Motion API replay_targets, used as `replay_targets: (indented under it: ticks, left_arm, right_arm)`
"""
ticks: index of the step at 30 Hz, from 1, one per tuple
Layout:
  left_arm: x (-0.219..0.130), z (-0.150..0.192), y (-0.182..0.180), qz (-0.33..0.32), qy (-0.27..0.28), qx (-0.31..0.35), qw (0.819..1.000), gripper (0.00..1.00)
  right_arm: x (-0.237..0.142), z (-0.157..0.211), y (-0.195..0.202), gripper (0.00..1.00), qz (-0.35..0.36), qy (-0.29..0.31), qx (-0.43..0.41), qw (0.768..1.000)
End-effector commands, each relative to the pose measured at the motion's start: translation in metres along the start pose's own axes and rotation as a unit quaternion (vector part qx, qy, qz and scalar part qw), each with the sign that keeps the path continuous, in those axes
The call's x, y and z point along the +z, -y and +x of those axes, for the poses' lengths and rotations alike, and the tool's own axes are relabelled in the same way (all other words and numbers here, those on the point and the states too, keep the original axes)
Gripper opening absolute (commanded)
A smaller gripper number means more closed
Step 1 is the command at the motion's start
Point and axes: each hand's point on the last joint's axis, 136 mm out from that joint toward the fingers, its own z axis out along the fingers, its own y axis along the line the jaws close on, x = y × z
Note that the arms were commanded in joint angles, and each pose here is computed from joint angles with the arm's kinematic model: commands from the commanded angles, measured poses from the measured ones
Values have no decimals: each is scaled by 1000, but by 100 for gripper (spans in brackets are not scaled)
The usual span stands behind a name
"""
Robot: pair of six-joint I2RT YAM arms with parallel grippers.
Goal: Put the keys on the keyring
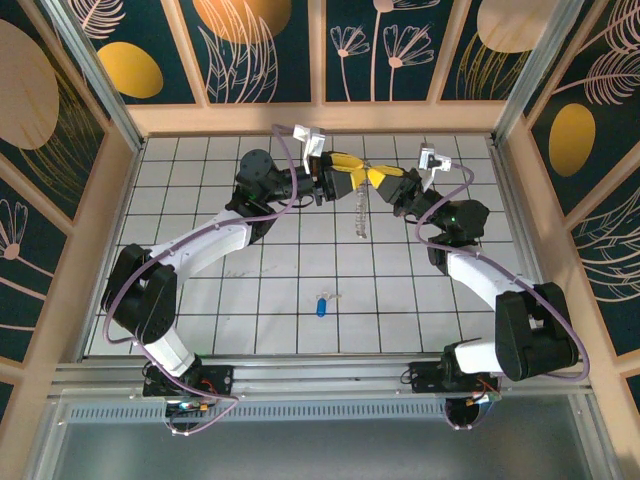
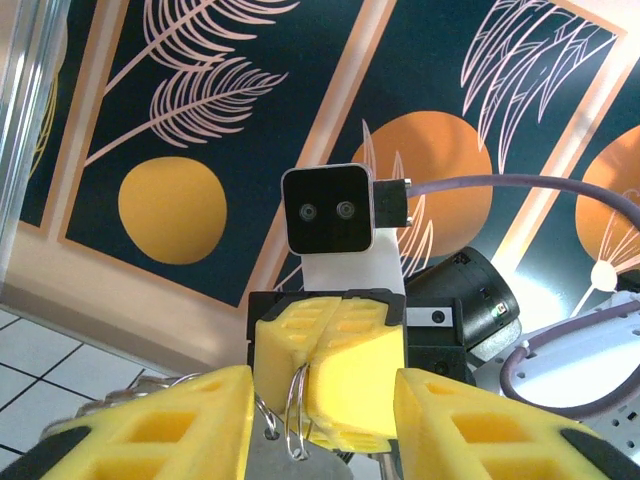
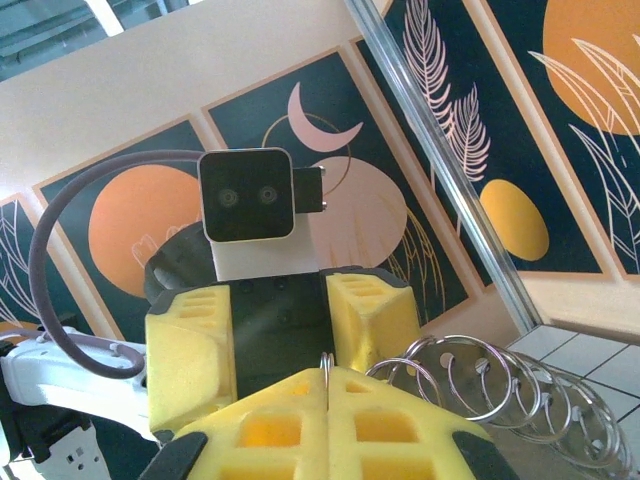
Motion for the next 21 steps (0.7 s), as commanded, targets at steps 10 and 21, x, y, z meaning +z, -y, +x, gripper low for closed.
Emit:
replay_targets:
  ticks: [10, 21]
  left_arm:
    - [5, 1, 4, 31, -8, 1, 999, 36]
    - [6, -3, 9, 39, -5, 7, 999, 32]
  right_arm:
    - [-2, -8, -19, 0, -24, 7, -37, 999]
    - [-3, -7, -17, 0, -22, 6, -35, 999]
